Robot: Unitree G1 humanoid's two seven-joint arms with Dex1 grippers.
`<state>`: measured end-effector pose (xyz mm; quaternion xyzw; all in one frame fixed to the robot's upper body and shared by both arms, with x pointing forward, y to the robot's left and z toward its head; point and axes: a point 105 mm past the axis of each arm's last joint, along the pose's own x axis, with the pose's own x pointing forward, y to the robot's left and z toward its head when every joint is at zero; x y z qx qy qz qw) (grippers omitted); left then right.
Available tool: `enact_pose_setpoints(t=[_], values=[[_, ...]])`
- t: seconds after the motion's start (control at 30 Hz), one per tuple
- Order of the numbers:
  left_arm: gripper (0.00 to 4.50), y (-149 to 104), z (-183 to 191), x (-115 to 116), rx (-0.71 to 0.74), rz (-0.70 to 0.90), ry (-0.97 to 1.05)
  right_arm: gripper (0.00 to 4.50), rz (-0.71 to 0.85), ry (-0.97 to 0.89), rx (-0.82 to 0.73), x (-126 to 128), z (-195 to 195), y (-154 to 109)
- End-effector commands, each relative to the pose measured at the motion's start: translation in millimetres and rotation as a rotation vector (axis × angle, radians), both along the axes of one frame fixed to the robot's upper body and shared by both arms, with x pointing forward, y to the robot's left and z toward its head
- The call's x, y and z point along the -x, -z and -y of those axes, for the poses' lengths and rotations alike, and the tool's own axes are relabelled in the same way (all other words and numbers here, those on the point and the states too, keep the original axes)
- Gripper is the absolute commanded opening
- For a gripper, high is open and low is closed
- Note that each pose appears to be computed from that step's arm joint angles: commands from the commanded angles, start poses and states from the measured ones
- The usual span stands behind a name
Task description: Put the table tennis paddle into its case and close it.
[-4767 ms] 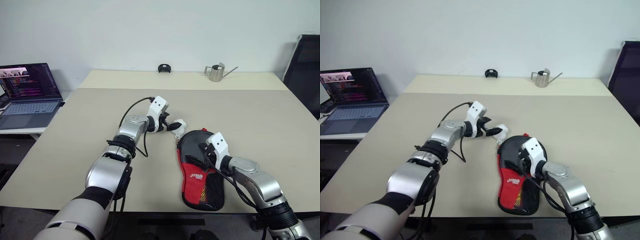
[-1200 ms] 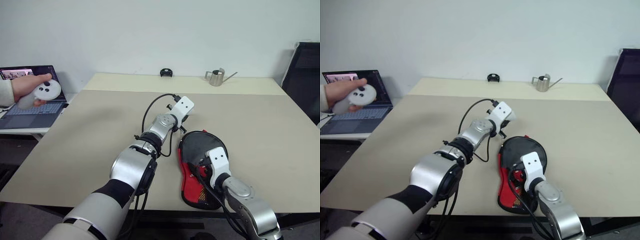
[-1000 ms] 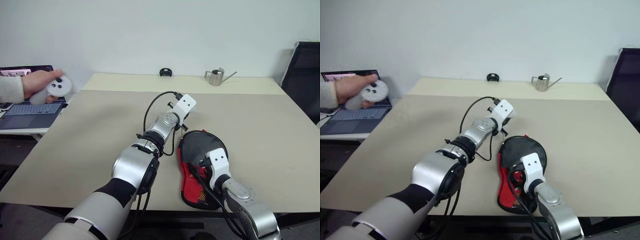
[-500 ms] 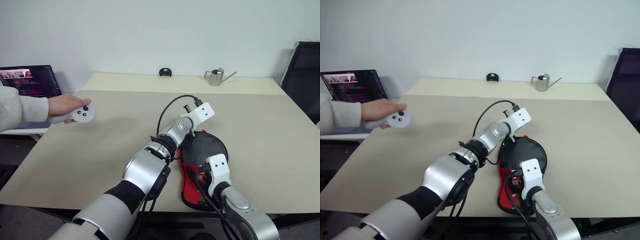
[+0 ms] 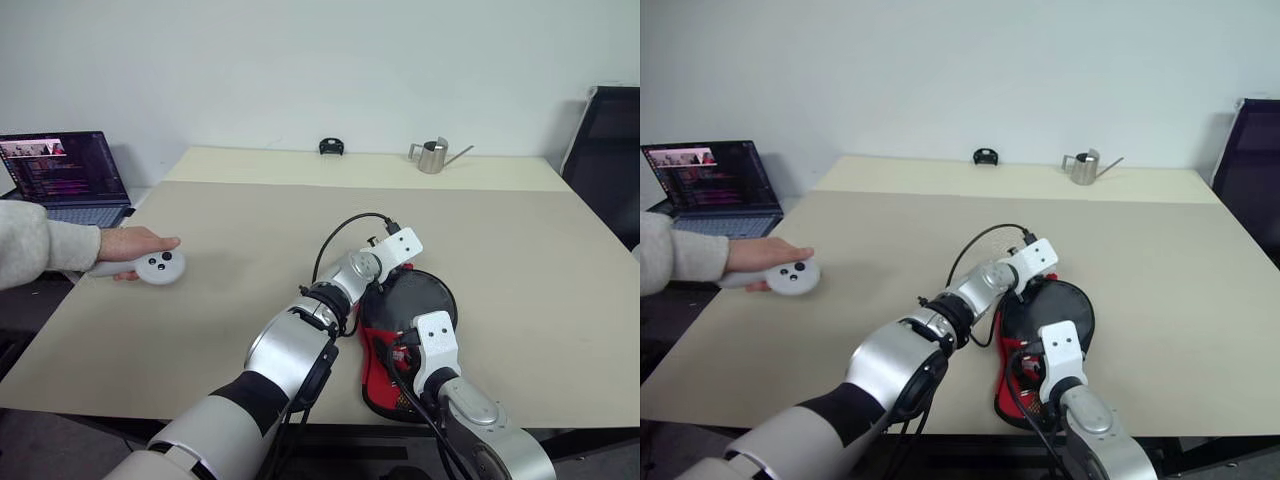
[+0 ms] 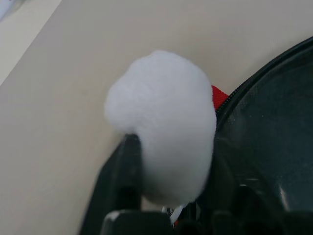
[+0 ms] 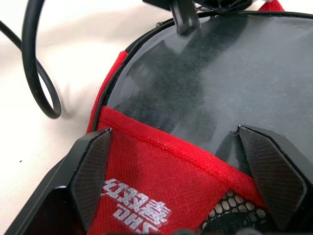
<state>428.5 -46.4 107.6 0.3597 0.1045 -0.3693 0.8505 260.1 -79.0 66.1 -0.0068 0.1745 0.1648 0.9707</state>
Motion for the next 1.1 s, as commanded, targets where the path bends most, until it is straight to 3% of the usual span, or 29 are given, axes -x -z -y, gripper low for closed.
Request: enact_pose_setpoints(t=[0.03, 0.07, 0.37, 0.57, 0.77, 0.9, 1.1], values=[[2.98, -0.1, 12.1, 7.8, 0.059, -0.055, 0.052, 4.50, -0.226, -0.018, 0.033, 14.8, -1.0, 49.8], [3.27, -5.1, 13.6, 6.9, 0.083, -0.052, 0.053, 4.50, -0.222, -0.017, 0.033, 11.8, 0.1, 49.7], [3.27, -42.5, -2.5, -9.2, 0.256, -0.031, 0.023, 4.50, -0.179, -0.024, 0.050, -18.9, 16.2, 48.9], [3.27, -57.0, -53.5, -26.9, 0.276, -0.001, -0.021, 4.50, -0.159, -0.024, 0.075, -37.9, 37.6, 49.2], [3.27, -74.4, -92.1, -33.3, 0.393, -0.007, -0.032, 4.50, -0.138, -0.019, 0.115, -50.7, 58.4, 46.4], [3.27, -80.7, -115.1, -28.4, 0.507, -0.049, 0.022, 4.50, -0.124, -0.004, 0.136, -59.6, 76.5, 42.2], [3.27, -65.8, -155.6, 6.8, 0.574, -0.146, 0.234, 4.50, -0.102, -0.065, 0.133, -61.2, 90.4, 28.0]])
